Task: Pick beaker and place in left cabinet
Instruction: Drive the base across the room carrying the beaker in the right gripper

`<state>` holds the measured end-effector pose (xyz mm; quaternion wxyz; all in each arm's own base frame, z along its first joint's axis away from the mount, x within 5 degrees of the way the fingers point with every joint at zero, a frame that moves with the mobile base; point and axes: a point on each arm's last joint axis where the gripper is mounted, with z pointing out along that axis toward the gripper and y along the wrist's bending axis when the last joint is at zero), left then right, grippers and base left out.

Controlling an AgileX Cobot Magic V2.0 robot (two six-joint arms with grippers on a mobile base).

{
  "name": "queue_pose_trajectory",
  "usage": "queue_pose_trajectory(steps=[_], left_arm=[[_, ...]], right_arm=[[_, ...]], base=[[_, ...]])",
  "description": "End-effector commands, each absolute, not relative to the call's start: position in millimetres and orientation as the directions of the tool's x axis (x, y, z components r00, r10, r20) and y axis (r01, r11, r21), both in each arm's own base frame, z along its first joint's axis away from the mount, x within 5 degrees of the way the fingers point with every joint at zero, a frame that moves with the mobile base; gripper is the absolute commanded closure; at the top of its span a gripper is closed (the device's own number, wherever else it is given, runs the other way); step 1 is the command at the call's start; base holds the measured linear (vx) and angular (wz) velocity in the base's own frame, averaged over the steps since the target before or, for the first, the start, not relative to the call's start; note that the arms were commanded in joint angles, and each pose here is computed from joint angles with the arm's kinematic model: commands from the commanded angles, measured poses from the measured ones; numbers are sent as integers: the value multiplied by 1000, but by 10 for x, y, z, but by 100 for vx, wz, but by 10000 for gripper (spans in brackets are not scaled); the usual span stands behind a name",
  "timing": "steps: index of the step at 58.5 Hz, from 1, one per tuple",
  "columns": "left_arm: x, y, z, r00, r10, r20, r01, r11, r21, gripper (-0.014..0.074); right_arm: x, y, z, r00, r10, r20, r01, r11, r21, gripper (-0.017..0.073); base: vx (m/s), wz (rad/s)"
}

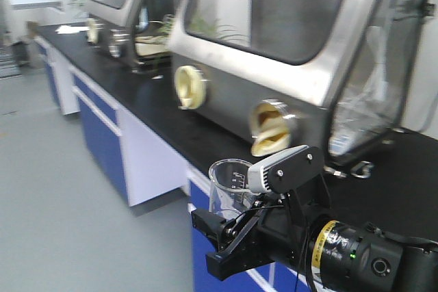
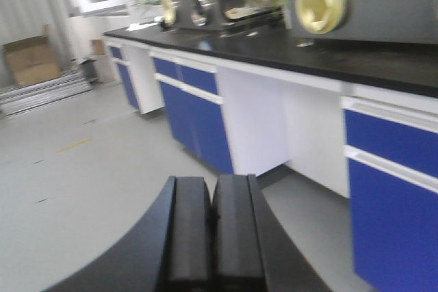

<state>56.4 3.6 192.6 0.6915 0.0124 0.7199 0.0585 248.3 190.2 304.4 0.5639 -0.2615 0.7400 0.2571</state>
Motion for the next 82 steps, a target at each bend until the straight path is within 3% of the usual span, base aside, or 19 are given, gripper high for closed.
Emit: queue_pose_trajectory(steps=[1,44,82], left_arm=[[546,35,2069,72,99,-992,-72,993,94,600],[546,35,2069,72,99,-992,-72,993,94,600],[546,35,2069,72,99,-992,-72,993,94,600]], right_arm=[[2438,1905,3329,-137,-15,-990,-709,700,88,495],[2440,1902,3329,-137,-15,-990,-708,701,88,495],[2440,1902,3329,-137,-15,-990,-708,701,88,495]], base=[[4,62],[12,54],[30,36]])
